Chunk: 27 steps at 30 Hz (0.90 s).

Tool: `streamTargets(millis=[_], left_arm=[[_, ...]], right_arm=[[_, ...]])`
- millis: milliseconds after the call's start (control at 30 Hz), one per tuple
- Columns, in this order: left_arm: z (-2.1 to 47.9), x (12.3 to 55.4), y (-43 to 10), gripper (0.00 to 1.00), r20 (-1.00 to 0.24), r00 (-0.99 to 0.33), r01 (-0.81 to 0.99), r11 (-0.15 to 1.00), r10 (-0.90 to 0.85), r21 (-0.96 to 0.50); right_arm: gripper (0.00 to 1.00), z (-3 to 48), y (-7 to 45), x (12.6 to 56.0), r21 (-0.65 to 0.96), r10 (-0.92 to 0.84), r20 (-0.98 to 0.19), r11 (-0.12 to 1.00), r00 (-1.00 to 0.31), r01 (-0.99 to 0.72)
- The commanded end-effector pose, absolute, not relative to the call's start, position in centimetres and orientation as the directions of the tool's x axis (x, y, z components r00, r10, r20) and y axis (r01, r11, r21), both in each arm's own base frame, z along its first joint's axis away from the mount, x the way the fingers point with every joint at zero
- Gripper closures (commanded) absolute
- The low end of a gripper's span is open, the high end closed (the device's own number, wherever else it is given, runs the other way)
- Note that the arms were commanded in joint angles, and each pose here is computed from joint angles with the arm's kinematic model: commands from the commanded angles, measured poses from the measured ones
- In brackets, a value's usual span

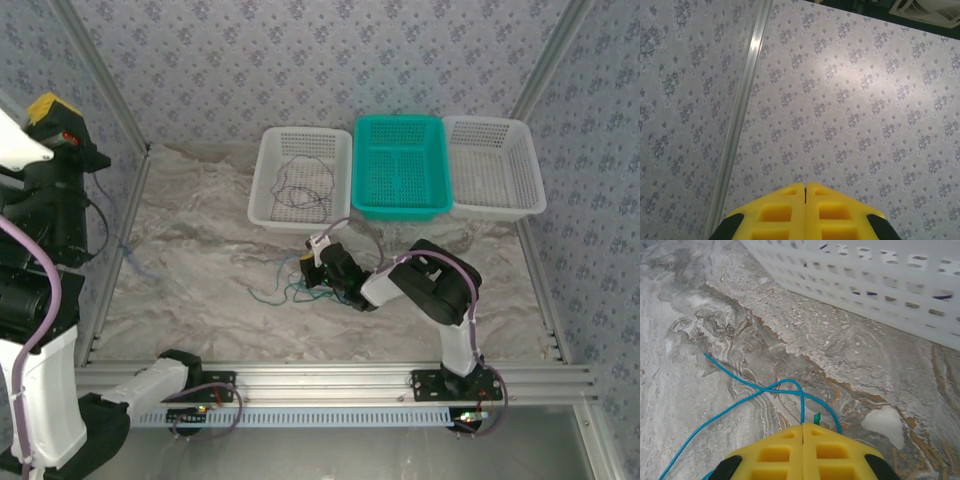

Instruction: Untangle the cables

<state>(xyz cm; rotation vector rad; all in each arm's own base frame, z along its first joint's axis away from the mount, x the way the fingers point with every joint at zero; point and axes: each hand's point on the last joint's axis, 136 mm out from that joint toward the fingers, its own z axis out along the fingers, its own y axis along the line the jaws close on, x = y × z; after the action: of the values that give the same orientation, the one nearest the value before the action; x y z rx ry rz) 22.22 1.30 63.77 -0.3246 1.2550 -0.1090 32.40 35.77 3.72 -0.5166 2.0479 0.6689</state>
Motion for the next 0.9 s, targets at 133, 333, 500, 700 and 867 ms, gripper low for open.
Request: streamTargets(millis=[133,333,500,700,867], left_arm=[[62.6,26.8,-3.9,1.00,-0.950,0.186,0.101,0.966,-0.252,-0.237],[59.7,28.3,-4.9,1.00,-0.954,0.104,0.122,0.955,-0.282,-0.269],[52.9,28.8,-5.5,1.00,-0.943,-0.041,0.110,0.936,-0.331,-0.333],[41.5,29.8,-8.3,1.00,-0.851,-0.243,0.149,0.849,-0.466,-0.508],[41.7,29.3,-10.1,1.00,-0.817,-0.295,0.227,0.794,-0.496,-0.564]], right_arm=[[0.62,5.0,35.9,30.2,0.320,-0.106,-0.831,0.712,-0.546,-0.625],[0.39,12.4,37.4,26.6,0.271,-0.155,-0.885,0.594,-0.438,-0.758],[0.27,17.2,36.7,24.9,0.241,-0.145,-0.913,0.560,-0.381,-0.793],[0.22,19.4,34.7,24.6,0.200,-0.148,-0.927,0.585,-0.346,-0.786],[0.22,18.4,34.1,25.4,0.160,-0.181,-0.925,0.612,-0.334,-0.775]])
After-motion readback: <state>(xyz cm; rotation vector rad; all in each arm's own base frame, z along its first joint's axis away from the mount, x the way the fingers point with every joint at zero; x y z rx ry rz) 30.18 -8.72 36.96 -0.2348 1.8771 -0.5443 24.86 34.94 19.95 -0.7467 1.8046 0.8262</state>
